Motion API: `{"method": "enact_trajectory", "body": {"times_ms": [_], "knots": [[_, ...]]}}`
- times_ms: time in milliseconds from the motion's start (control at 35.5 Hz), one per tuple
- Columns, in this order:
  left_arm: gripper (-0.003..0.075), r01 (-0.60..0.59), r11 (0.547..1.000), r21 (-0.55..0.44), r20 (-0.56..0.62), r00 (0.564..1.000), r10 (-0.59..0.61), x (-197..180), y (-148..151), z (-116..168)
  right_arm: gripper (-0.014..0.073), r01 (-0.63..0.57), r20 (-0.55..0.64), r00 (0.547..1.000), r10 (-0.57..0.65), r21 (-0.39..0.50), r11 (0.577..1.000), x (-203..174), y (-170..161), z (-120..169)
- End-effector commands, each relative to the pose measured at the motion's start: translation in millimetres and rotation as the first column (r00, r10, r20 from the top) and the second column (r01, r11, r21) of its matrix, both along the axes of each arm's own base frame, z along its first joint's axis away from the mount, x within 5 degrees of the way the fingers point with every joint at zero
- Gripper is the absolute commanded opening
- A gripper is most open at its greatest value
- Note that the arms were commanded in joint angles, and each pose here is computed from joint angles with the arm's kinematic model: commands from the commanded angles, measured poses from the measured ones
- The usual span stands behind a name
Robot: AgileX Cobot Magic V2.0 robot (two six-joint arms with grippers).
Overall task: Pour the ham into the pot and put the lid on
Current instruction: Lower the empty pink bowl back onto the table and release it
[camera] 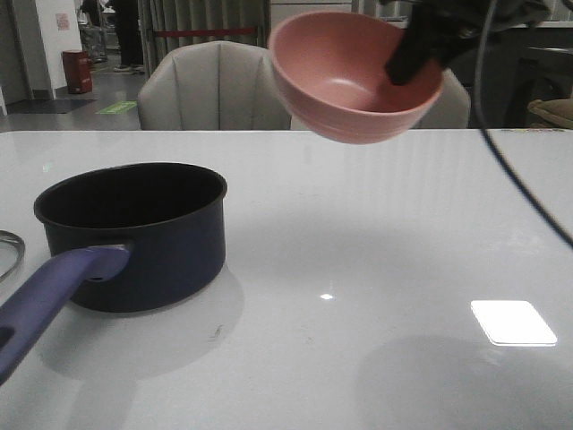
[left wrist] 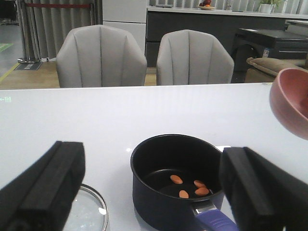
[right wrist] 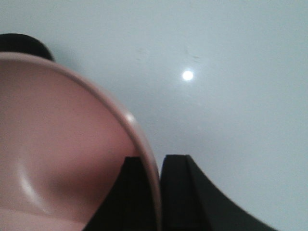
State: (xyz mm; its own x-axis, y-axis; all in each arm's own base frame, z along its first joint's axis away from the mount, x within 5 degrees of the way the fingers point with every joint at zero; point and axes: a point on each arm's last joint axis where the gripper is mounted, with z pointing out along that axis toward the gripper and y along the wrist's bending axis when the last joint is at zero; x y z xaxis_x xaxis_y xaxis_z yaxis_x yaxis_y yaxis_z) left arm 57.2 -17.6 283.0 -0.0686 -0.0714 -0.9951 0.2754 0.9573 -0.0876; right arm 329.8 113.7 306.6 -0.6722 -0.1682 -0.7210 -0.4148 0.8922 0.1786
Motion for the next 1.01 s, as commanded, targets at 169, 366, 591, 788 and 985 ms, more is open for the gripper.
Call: {"method": "enact_trajectory", "body": {"times_ms": [169,366,591,788,985], "knots": [[0.0604,0.004,0.999,-0.036,0.086,0.996,-0.001,-0.8,0.2,15.6,0.0137,0.15,-0.087,0.985,-0.148,0.016,0.989,13.6,-58.0,-0.5],[0.0604,0.004,0.999,-0.036,0.086,0.996,-0.001,-0.8,0.2,15.6,0.0137,0.187,-0.193,0.964,-0.184,-0.006,0.982,27.6,-74.2,-31.0],[0.0604,0.004,0.999,-0.036,0.086,0.996,-0.001,-0.8,0.2,15.6,0.0137,0.19,-0.279,0.941,-0.19,-0.027,0.981,39.4,-76.5,-63.0],[0.0604,0.004,0.999,-0.036,0.086,0.996,-0.001,-0.8,0.2,15.6,0.0143,0.175,-0.312,0.932,-0.185,-0.062,0.983,43.4,-77.9,-78.6],[0.0604,0.004,0.999,-0.036,0.086,0.996,-0.001,-0.8,0.2,15.6,0.0226,0.16,-0.336,0.924,-0.183,-0.093,0.983,46.2,-79.3,-90.9]]}}
